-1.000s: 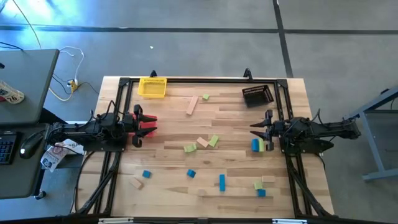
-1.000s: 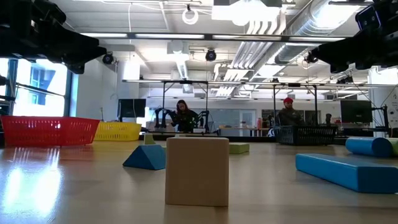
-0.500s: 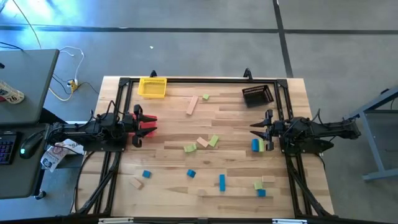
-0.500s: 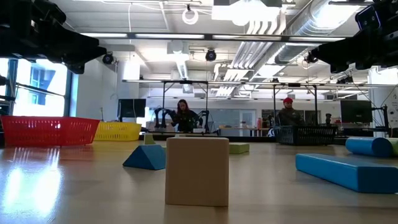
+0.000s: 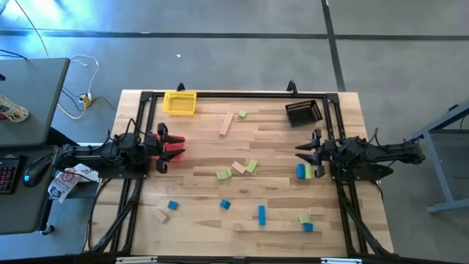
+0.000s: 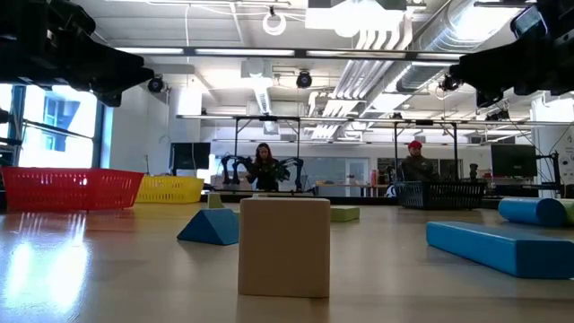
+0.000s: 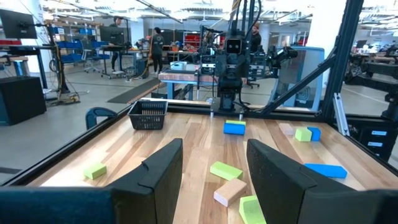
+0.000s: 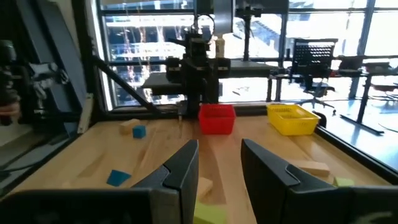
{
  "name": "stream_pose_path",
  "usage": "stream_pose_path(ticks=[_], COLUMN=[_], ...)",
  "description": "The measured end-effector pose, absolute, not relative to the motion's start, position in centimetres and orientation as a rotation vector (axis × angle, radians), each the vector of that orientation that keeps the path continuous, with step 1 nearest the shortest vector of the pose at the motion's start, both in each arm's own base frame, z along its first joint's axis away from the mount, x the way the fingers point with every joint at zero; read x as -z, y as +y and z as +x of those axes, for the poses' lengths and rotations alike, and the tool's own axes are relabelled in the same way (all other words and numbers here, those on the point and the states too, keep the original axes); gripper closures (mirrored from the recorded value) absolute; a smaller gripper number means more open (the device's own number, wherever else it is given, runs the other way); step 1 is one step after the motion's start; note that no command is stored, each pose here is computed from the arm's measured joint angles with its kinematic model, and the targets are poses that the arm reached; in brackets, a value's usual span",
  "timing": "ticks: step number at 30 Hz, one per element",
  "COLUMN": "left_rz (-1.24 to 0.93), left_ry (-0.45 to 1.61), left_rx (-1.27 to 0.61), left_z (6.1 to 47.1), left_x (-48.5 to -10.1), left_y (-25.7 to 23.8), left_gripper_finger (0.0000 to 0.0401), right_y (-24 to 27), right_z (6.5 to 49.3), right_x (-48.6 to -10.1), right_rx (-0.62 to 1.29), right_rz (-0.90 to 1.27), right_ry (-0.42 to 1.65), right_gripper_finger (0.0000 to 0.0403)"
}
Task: Sort & place blocks by color
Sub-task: Put the green block into the black bin
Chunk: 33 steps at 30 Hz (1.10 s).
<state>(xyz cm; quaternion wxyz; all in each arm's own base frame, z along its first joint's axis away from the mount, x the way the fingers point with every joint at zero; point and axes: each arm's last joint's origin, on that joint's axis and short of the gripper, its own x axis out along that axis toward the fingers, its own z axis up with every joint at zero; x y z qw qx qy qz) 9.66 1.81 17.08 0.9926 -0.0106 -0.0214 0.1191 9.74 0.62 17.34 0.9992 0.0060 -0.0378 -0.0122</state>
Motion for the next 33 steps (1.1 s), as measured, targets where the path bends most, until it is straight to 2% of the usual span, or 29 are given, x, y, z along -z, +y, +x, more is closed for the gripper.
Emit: stream_pose_path(ticks=[6,14,26,33], left_rz=[-0.022,-0.058,-0.058,-0.055], left_ry=[-0.044,-0.049,-0.05,-0.05], left_rx=[-0.244,-0.244,-0.256,-0.256], left_z=[9.7,9.7,9.6,9.6], left_x=[-17.1,-17.1,-17.1,-17.1], left_y=[1.8,1.8,1.9,1.9], left_gripper_finger=[0.0233,0.0233,0.0233,0.0233], right_y=[0.9,0.9,0.8,0.8], right_z=[9.7,9.3,8.6,7.9], right_x=[-17.9,-19.7,-21.6,-23.5], right_rx=[-0.061,-0.117,-0.181,-0.193], right_rz=[0.017,0.181,0.439,0.418], right_ry=[-0.133,-0.317,-0.413,-0.472], right_gripper_finger=[0.0295,0.0295,0.0295,0.0295])
